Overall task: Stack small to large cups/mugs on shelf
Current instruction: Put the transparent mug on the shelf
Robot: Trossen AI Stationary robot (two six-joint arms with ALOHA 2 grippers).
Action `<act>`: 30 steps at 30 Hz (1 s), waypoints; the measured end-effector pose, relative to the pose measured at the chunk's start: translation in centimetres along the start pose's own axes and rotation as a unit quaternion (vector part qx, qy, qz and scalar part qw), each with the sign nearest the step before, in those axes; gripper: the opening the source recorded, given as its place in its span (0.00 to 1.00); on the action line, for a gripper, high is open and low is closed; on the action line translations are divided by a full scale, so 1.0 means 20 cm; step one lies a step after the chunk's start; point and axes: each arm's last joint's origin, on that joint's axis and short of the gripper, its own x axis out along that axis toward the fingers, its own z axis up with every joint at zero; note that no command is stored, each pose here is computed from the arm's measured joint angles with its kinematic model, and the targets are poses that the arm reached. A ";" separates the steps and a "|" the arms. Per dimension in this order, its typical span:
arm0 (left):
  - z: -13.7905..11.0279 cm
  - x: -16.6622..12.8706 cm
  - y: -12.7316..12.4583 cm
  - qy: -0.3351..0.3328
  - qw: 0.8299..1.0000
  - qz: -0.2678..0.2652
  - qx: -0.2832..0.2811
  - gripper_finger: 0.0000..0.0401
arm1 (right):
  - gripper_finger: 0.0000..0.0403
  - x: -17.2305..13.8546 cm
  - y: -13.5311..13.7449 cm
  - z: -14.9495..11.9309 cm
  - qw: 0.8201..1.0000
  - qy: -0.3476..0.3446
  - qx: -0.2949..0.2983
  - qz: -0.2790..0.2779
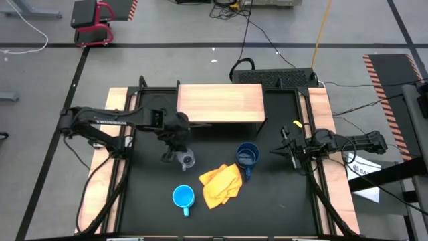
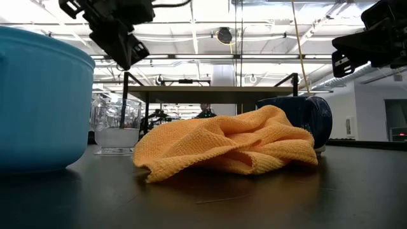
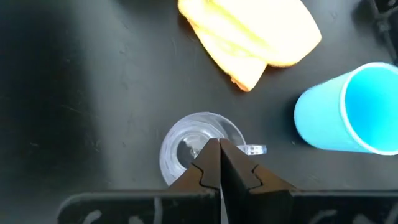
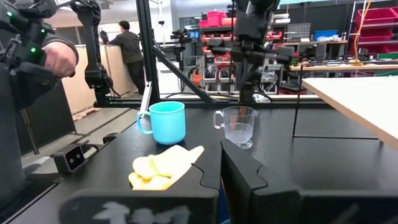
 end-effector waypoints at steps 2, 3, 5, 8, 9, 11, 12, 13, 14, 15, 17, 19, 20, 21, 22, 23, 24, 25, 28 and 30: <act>0.00 0.02 0.01 0.004 1.000 -0.001 0.002 0.00 | 0.00 0.00 0.00 0.00 1.000 0.000 0.000 0.000; 0.00 0.02 0.01 0.005 1.000 -0.001 0.002 0.00 | 0.00 0.00 0.00 0.00 1.000 0.000 0.000 0.000; 0.00 0.04 0.02 0.014 1.000 0.004 0.000 0.00 | 0.00 0.00 0.00 0.00 1.000 0.001 0.000 0.000; 0.00 0.06 0.03 0.021 1.000 0.008 -0.002 0.00 | 0.00 0.00 0.00 0.00 1.000 0.001 0.000 0.000; 0.00 0.07 0.03 0.023 1.000 0.008 -0.003 0.00 | 0.00 0.00 0.00 0.00 1.000 0.001 0.000 0.000; 0.00 0.08 0.03 0.027 1.000 0.007 -0.004 0.00 | 0.00 0.00 0.00 0.00 1.000 0.001 0.000 0.000; 0.00 0.08 0.03 0.028 1.000 0.007 -0.004 0.00 | 0.00 0.00 0.00 0.00 1.000 0.001 0.000 0.000; 0.00 0.08 0.03 0.028 1.000 0.007 -0.004 0.00 | 0.00 0.00 0.00 0.00 1.000 0.001 0.000 0.000; 0.00 0.08 0.03 0.028 1.000 0.007 -0.004 0.00 | 0.00 0.00 0.00 0.00 1.000 0.000 0.000 0.000; 0.00 0.08 0.03 0.027 1.000 0.007 -0.004 0.00 | 0.00 0.00 0.00 0.00 1.000 0.001 0.000 0.000; 0.00 0.08 0.03 0.027 1.000 0.007 -0.004 0.00 | 0.00 0.00 0.00 0.00 1.000 0.001 0.000 0.000; 0.00 0.08 0.03 0.027 1.000 0.007 -0.008 0.00 | 0.00 0.00 0.00 0.00 1.000 0.001 0.000 0.000; 0.00 0.08 0.03 0.028 1.000 0.007 -0.010 0.00 | 0.00 0.00 0.00 0.00 1.000 0.000 0.000 0.000; 0.00 0.08 0.03 0.028 1.000 0.007 -0.010 0.00 | 0.00 0.00 0.00 0.00 1.000 0.001 0.000 0.000; 0.00 0.08 0.03 0.028 0.999 0.007 -0.014 0.00 | 0.00 0.00 0.00 0.00 1.000 0.001 0.000 0.000; 0.00 0.08 0.03 0.028 0.999 0.007 -0.016 0.00 | 0.00 0.00 0.00 0.00 1.000 0.000 0.000 0.000; 0.00 0.08 0.03 0.028 0.999 0.007 -0.019 0.01 | 0.00 0.00 0.00 0.00 1.000 0.000 0.000 0.000; 0.00 0.08 0.03 0.028 0.999 0.007 -0.022 0.01 | 0.00 0.00 0.00 0.00 1.000 0.001 0.000 0.000; 0.00 0.08 0.03 0.028 0.999 0.004 -0.025 0.04 | 0.00 0.00 0.00 0.00 1.000 0.001 0.000 0.000; 0.00 0.08 0.03 0.027 0.999 0.003 -0.032 0.07 | 0.00 0.00 0.00 0.00 1.000 0.001 0.000 0.000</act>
